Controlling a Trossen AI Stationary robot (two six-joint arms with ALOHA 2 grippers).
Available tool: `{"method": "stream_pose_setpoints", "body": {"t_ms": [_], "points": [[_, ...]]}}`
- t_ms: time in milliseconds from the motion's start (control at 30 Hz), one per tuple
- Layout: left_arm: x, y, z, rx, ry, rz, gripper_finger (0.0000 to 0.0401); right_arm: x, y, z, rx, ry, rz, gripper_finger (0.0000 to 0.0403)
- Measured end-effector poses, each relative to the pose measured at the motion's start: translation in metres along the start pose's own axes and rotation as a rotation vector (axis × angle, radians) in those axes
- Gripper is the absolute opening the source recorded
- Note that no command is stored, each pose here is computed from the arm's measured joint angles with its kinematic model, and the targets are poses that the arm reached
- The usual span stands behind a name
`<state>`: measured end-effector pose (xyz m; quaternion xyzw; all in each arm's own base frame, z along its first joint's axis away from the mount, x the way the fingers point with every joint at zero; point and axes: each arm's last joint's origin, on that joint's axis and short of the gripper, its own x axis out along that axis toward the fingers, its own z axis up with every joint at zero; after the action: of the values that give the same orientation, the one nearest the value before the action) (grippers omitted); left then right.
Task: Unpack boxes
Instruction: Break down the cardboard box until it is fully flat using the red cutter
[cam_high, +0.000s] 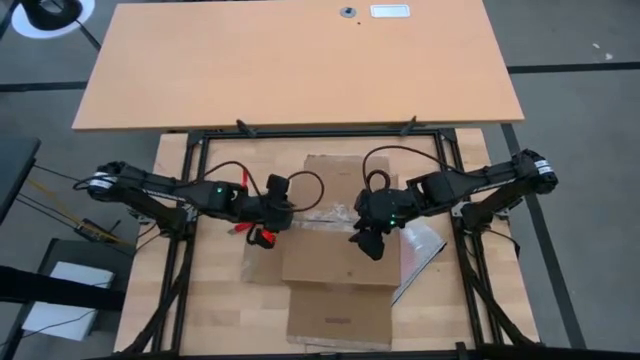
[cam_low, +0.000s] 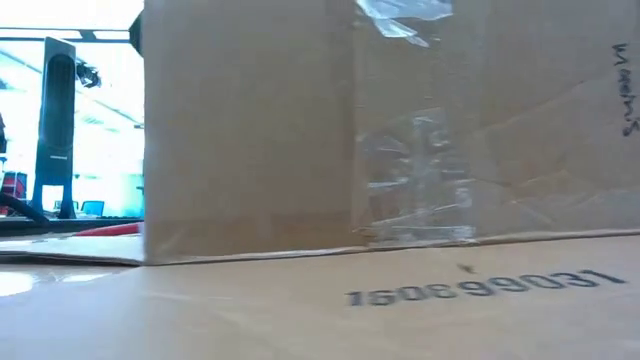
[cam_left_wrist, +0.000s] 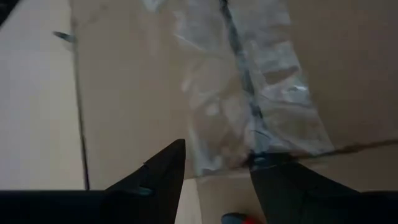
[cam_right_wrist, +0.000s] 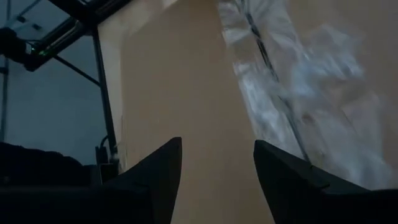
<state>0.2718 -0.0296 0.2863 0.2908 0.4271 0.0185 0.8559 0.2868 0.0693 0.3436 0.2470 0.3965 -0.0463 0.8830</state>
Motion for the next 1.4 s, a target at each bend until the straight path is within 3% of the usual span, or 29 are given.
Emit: {"method": "stream_pose_setpoints", "body": {"t_ms": [267,333,500,700,800,967,1100,1267,1400], "points": [[0.009,0.003,0.017,-0.088,-0.112,0.086,0.0175,0.002,0.004,-0.004,-0.013,-0.027,-0.021,0.0200],[0.015,0.002,0.020,-0.083,-0.120,0.095,0.0146,0.001,0.005,-0.004,-0.013,-0.033,-0.020,0.0197],[0.022,0.001,0.023,-0.102,-0.129,0.098,0.0018,0.000,0.008,-0.005,-0.004,-0.041,-0.001,0.0186],[-0.007,0.023,0.035,-0.251,-0.216,0.131,0.0006,-0.021,0.029,0.004,0.001,-0.105,0.069,0.0164],[-0.020,0.038,0.039,-0.294,-0.245,0.136,0.0006,-0.020,0.036,-0.006,-0.035,-0.123,0.033,0.0153],[-0.037,0.063,0.045,-0.360,-0.263,0.140,0.0005,0.001,0.028,-0.034,-0.071,-0.144,-0.151,0.0134],[-0.048,0.080,0.047,-0.435,-0.292,0.163,0.0005,0.020,0.016,-0.051,-0.041,-0.133,-0.224,0.0122],[-0.062,0.108,0.046,-0.583,-0.344,0.232,0.0004,0.041,0.006,-0.067,-0.032,-0.140,-0.197,0.0110],[-0.058,0.132,0.031,-0.670,-0.316,0.310,0.0004,0.051,0.004,-0.072,-0.015,-0.182,-0.156,0.0102]]}}
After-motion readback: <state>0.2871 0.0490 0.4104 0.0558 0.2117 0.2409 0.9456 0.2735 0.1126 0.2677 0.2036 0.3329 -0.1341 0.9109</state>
